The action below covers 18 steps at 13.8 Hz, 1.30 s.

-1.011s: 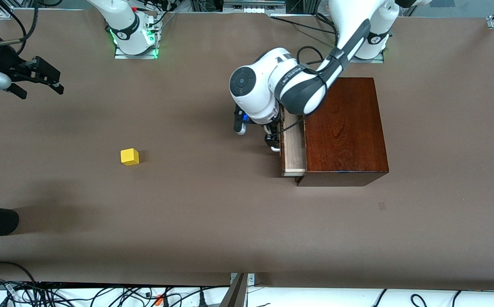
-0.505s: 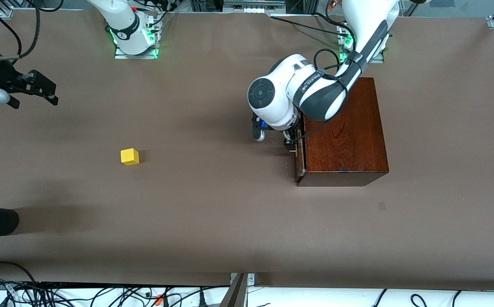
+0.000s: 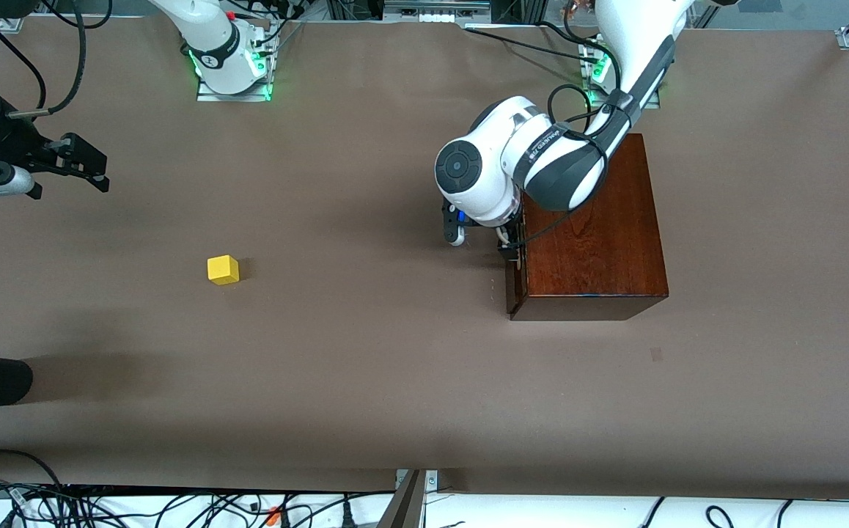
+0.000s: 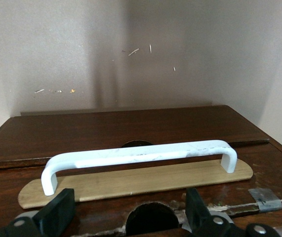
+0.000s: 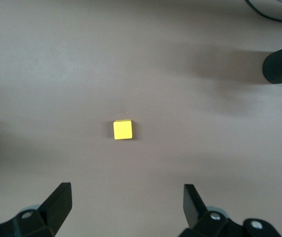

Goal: Open drawer, take yellow block, close drawer

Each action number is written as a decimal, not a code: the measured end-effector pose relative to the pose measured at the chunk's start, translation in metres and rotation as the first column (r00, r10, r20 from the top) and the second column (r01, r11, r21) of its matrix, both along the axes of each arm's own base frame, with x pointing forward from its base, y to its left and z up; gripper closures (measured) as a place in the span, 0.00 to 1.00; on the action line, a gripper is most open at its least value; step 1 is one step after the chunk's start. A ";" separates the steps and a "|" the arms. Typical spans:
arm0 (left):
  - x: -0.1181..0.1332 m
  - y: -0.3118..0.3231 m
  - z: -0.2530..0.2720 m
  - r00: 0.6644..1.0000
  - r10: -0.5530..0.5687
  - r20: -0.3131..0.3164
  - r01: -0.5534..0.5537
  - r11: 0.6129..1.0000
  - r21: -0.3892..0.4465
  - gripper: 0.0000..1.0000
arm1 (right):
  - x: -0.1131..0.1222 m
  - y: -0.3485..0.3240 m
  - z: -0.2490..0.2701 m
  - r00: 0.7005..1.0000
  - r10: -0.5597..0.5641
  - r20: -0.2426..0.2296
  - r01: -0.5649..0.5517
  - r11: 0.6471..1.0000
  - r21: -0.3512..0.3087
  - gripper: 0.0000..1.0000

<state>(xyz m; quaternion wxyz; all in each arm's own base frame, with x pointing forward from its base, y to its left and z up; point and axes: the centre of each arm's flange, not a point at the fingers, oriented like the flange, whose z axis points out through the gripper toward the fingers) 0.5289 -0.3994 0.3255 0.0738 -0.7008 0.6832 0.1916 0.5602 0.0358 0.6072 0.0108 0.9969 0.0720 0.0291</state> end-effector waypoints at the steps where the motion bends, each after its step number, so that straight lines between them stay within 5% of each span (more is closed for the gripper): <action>1: 0.001 -0.002 0.005 0.999 0.035 0.024 -0.035 0.999 -0.003 0.00 | 0.000 0.001 0.000 1.000 0.002 -0.001 -0.002 1.000 0.000 0.00; 4: 0.011 -0.011 0.049 0.971 0.192 0.144 -0.186 0.981 -0.049 0.00 | 0.000 0.002 0.000 1.000 0.004 -0.001 -0.004 1.000 0.000 0.00; 7: 0.020 -0.016 0.110 0.891 0.384 0.244 -0.355 0.922 -0.154 0.00 | 0.004 0.000 -0.004 1.000 -0.001 0.005 0.001 1.000 0.000 0.00; 12: 0.029 0.000 0.191 0.640 0.695 0.329 -0.620 0.719 -0.312 0.00 | 0.012 -0.003 -0.012 1.000 -0.007 0.011 0.007 1.000 0.000 0.00; 16: 0.051 0.047 0.225 0.522 0.798 0.303 -0.717 0.602 -0.352 0.00 | 0.012 -0.004 -0.011 1.000 -0.010 0.012 0.010 1.000 0.000 0.00; 18: 0.061 0.073 0.240 0.429 0.861 0.273 -0.774 0.506 -0.380 0.00 | 0.012 -0.005 -0.011 1.000 -0.011 0.013 0.011 1.000 0.000 0.00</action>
